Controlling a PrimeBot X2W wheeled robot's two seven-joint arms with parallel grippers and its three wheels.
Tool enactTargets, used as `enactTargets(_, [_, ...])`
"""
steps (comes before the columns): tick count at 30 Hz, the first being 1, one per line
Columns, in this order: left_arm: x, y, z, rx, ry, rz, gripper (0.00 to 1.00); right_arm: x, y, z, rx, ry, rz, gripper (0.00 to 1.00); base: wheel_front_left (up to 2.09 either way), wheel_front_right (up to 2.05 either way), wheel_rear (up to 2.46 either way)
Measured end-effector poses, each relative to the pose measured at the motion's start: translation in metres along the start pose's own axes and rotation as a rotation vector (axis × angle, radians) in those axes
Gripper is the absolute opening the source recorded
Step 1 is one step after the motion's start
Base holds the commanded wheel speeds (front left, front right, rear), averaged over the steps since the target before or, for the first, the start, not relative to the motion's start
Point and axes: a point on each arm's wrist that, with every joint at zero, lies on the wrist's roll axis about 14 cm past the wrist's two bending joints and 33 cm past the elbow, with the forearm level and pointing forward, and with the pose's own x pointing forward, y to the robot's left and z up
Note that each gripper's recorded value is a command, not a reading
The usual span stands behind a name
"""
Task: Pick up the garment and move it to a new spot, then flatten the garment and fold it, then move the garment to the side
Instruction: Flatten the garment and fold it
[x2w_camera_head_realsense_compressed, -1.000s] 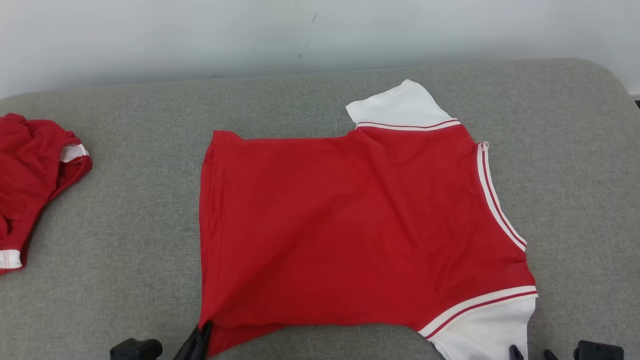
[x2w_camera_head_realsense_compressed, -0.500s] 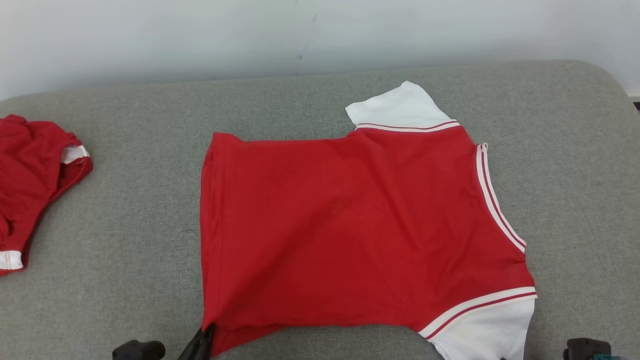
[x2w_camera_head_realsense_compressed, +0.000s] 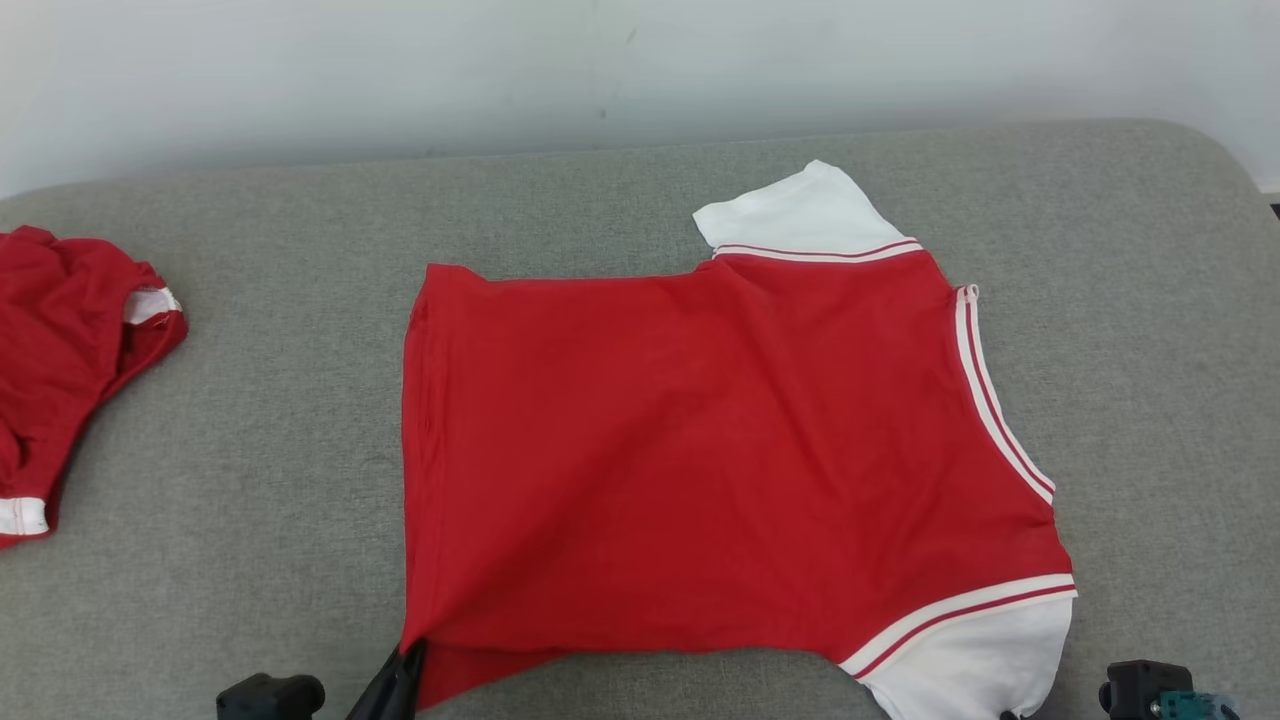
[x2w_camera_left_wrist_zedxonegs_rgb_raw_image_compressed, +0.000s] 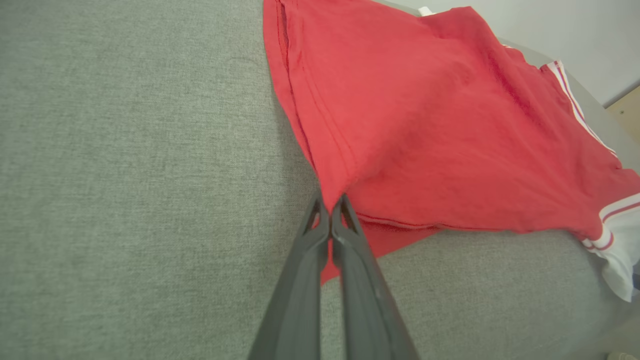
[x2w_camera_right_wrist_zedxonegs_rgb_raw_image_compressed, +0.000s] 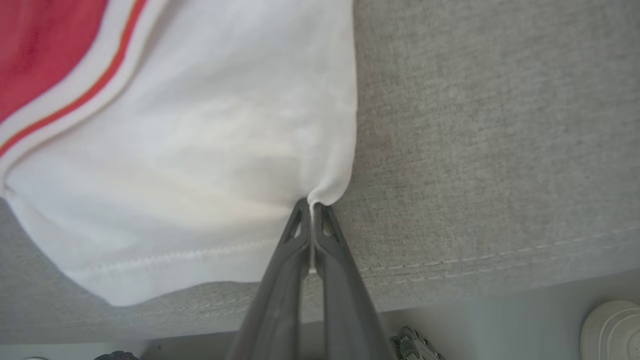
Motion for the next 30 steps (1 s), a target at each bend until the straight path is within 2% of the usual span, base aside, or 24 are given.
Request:
enactTargets(4, [-0.002,0.001,0.004,-0.004,-0.015,0.008,0.00,-0.001,0.000,0.010,0.004,-0.047,0.000,0.00,0.00,0.00,0.00])
enactTargets(6, [-0.003,0.001,0.010,-0.015,-0.039,0.011,0.00,-0.004,0.003,0.030,0.013,-0.124,0.011,0.00,0.00,0.00,0.00])
enactTargets(11, [-0.007,-0.005,0.026,-0.081,-0.100,-0.005,0.00,-0.024,0.008,0.070,0.112,-0.272,0.058,0.00,0.00,0.00,0.00])
enactTargets(21, [-0.014,-0.012,0.040,-0.122,-0.138,-0.044,0.00,-0.081,-0.017,0.089,0.177,-0.351,0.029,0.00,0.00,0.00,0.00])
enactTargets(26, [-0.014,-0.014,0.038,-0.120,-0.130,-0.057,0.00,-0.089,-0.010,0.101,0.209,-0.391,0.077,0.00,0.00,0.00,0.00])
enactTargets(30, [-0.009,-0.018,0.042,-0.124,-0.133,-0.078,0.00,-0.084,0.010,0.118,0.186,-0.409,0.137,0.00,0.00,0.00,0.00])
